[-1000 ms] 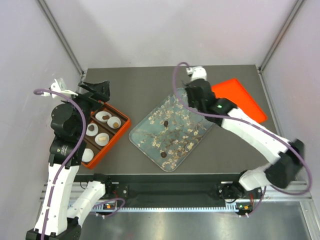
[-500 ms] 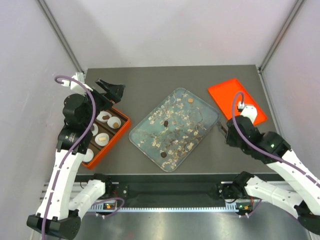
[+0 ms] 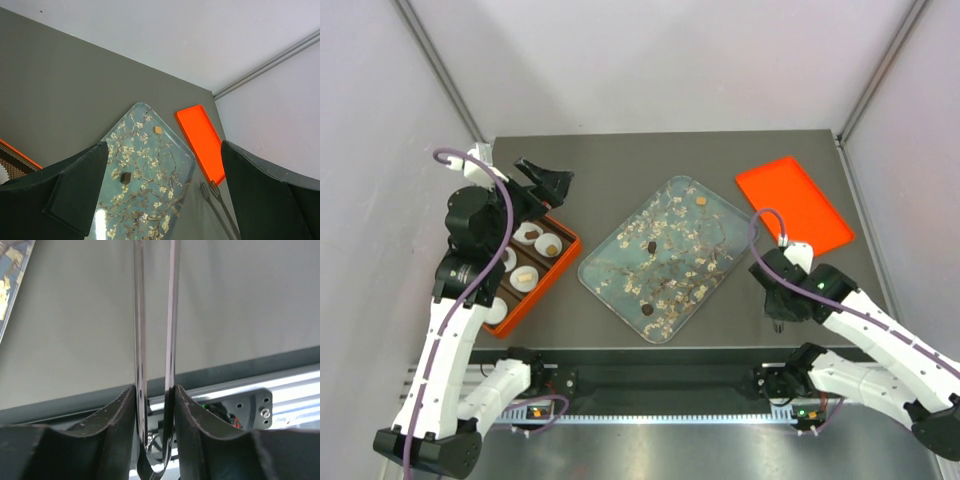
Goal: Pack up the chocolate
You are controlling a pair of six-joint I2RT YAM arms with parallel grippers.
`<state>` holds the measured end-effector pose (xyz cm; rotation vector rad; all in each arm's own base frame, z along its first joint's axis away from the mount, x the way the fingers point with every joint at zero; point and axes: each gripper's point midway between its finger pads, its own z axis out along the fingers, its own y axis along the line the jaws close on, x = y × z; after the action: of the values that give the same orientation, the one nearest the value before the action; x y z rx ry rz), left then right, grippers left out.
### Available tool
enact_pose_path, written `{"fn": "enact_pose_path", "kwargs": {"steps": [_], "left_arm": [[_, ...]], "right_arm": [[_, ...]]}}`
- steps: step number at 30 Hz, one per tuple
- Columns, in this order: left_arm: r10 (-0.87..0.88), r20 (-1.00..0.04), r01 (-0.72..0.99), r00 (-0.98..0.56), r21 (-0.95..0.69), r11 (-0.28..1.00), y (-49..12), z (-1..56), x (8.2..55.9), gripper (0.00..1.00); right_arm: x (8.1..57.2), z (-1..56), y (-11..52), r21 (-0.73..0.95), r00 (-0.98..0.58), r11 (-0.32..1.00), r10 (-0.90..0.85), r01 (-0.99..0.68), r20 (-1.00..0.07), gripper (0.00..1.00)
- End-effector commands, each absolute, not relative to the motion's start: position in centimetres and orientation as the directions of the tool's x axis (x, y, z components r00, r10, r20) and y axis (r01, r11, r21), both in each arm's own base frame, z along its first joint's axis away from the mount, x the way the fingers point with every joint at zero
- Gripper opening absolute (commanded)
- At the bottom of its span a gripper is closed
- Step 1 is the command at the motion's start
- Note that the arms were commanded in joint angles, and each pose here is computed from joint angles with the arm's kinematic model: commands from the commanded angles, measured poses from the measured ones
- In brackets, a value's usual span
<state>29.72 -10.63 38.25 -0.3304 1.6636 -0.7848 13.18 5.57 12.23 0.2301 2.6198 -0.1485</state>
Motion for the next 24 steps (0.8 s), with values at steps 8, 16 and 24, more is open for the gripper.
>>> {"fn": "enact_pose_path", "kwargs": {"steps": [8, 16, 24], "left_arm": [[-0.587, -0.788, 0.277, -0.186, -0.616, 0.738, -10.7, 42.1, 28.7, 0.99], [-0.581, -0.794, 0.279, -0.180, -0.608, 0.743, -10.6, 42.5, 28.7, 0.99], [-0.593, -0.791, 0.283, -0.152, -0.610, 0.741, -10.4, 43.5, 28.6, 0.99]], "right_arm": [[13.3, 8.8, 8.3, 0.049, -0.876, 0.981, 0.190, 0.188, -0.444, 0.36], [13.9, 6.9, 9.0, 0.072, -0.865, 0.971, 0.235, 0.227, -0.444, 0.48], [14.2, 6.0, 8.9, 0.031, -0.873, 0.971, 0.225, 0.235, -0.432, 0.58]]}}
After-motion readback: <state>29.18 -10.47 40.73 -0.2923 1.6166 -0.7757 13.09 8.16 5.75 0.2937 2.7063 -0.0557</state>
